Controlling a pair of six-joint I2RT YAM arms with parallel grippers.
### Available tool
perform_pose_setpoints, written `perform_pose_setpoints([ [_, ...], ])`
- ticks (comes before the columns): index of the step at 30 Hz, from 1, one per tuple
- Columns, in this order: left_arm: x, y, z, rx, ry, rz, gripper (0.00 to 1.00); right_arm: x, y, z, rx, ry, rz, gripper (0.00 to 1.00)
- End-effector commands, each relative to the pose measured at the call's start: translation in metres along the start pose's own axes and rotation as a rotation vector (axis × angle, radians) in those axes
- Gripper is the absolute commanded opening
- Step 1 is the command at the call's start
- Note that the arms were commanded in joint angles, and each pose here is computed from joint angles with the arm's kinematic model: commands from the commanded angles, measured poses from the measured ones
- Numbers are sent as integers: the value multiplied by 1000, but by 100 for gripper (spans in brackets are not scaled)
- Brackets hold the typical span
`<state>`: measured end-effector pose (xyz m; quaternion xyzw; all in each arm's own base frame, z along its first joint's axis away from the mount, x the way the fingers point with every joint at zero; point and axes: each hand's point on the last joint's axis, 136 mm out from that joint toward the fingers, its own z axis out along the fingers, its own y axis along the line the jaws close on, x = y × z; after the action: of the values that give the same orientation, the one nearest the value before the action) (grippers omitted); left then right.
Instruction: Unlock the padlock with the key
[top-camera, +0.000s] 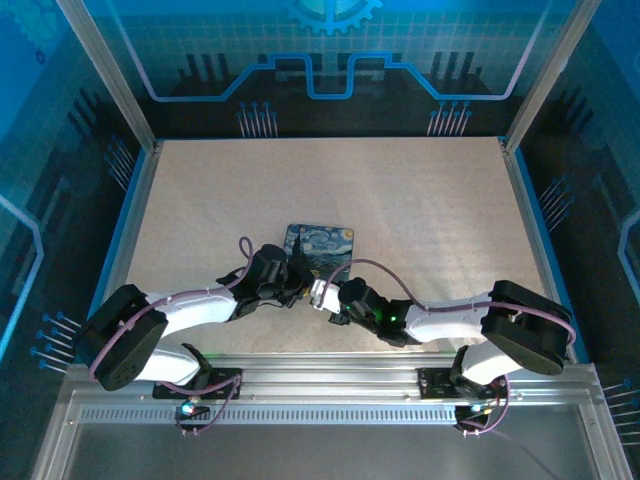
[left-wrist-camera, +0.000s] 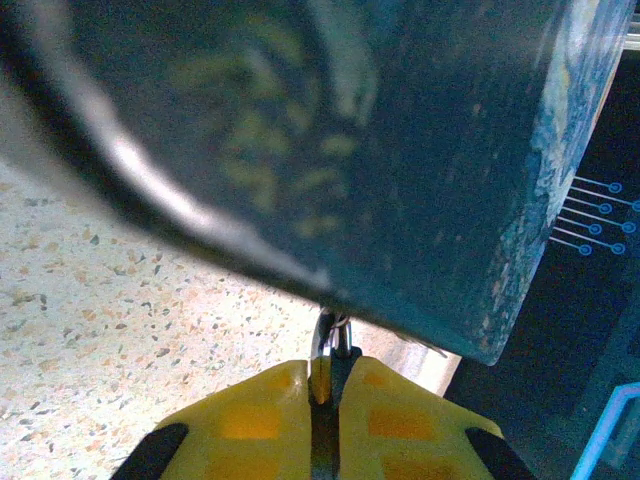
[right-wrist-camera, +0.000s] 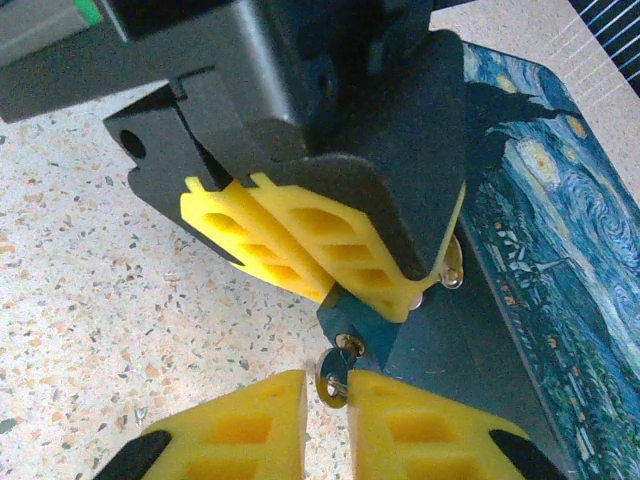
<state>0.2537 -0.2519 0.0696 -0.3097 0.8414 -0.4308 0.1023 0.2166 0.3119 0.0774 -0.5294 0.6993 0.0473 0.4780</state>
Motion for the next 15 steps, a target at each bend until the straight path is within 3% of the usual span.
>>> perform_pose_setpoints([
  [1,7,-20,-5,65,27,4,0,-15,-4,2,29,-38,23,14],
  [7,7,-20,-5,66,30,3,0,-13,-9,2,60,-33,63,0],
  [15,7,-20,-5,66,32,1,0,-14,-11,3,74,-35,150,0],
])
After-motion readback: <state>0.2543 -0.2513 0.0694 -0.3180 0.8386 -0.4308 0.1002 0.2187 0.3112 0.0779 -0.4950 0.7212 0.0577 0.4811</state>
